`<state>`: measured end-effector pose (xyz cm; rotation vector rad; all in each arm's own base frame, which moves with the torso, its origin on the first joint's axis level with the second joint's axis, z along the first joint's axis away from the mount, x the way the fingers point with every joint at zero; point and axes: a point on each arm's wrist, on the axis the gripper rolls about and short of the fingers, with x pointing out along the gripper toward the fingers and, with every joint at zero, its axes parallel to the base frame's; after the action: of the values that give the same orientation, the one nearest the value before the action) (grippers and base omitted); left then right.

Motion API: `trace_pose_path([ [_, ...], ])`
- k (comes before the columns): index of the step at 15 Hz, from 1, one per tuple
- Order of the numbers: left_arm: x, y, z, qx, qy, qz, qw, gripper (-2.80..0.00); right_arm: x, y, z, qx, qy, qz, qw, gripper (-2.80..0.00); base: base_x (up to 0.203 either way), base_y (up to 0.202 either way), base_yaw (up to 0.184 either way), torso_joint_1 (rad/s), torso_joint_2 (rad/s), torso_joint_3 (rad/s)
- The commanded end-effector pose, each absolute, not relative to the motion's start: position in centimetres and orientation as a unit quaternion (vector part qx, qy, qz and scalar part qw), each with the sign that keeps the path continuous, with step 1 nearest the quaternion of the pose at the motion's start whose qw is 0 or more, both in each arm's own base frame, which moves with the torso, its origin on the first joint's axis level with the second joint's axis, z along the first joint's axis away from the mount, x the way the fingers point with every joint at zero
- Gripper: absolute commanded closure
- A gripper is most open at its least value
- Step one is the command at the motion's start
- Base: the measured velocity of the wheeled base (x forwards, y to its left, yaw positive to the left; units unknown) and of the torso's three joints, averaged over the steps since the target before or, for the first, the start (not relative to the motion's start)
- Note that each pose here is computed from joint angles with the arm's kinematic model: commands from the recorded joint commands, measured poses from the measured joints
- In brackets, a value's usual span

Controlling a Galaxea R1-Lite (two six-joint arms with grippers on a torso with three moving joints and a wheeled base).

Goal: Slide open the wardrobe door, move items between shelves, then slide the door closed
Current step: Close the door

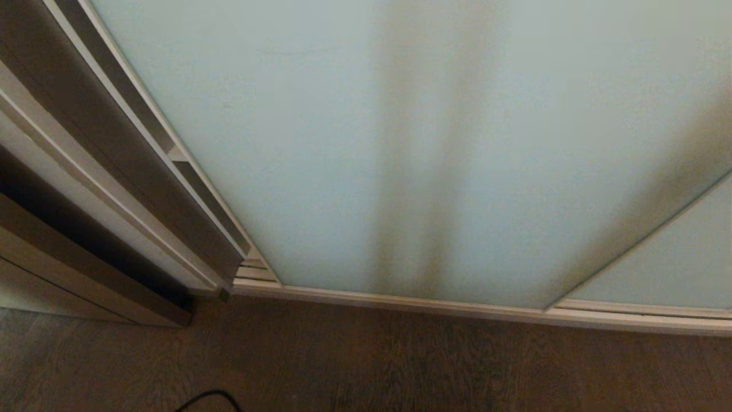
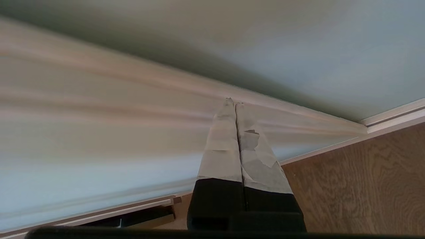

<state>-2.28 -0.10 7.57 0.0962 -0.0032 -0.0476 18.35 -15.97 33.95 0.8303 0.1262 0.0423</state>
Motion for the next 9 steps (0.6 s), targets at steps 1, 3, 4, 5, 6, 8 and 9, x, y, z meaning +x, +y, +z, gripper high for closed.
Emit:
trace_pose_path([
  [1,-2.3,-0.1,7.6,0.048,-0.002,-0.024,0.999,0.00,19.4,-16.6,33.7,0.410,0.069,0.025,0.909,0.00,0.000,0.000,0.000,0.000,0.00,0.000],
  [3,-2.3,-0.1,7.6,0.048,-0.002,-0.024,0.999,0.00,20.4,-16.4,33.7,0.408,0.072,0.031,0.910,0.00,0.000,0.000,0.000,0.000,0.00,0.000],
  [4,-2.3,-0.1,7.6,0.048,-0.002,-0.024,0.999,0.00,20.8,-16.2,33.7,0.408,0.073,0.030,0.910,0.00,0.000,0.000,0.000,0.000,0.00,0.000],
  [5,-2.3,-0.1,7.6,0.048,-0.002,-0.024,0.999,0.00,21.1,-15.9,33.7,0.407,0.075,0.030,0.910,0.00,0.000,0.000,0.000,0.000,0.00,0.000],
  [6,-2.3,-0.1,7.6,0.048,-0.002,-0.024,0.999,0.00,21.5,-15.6,33.7,0.406,0.076,0.031,0.910,0.00,0.000,0.000,0.000,0.000,0.00,0.000],
  [8,-2.3,-0.1,7.6,0.048,-0.002,-0.024,0.999,0.00,21.8,-15.3,33.6,0.406,0.077,0.029,0.910,0.00,0.000,0.000,0.000,0.000,0.00,0.000],
  [9,-2.3,-0.1,7.6,0.048,-0.002,-0.024,0.999,0.00,21.8,-15.2,33.6,0.406,0.077,0.028,0.910,0.00,0.000,0.000,0.000,0.000,0.00,0.000],
])
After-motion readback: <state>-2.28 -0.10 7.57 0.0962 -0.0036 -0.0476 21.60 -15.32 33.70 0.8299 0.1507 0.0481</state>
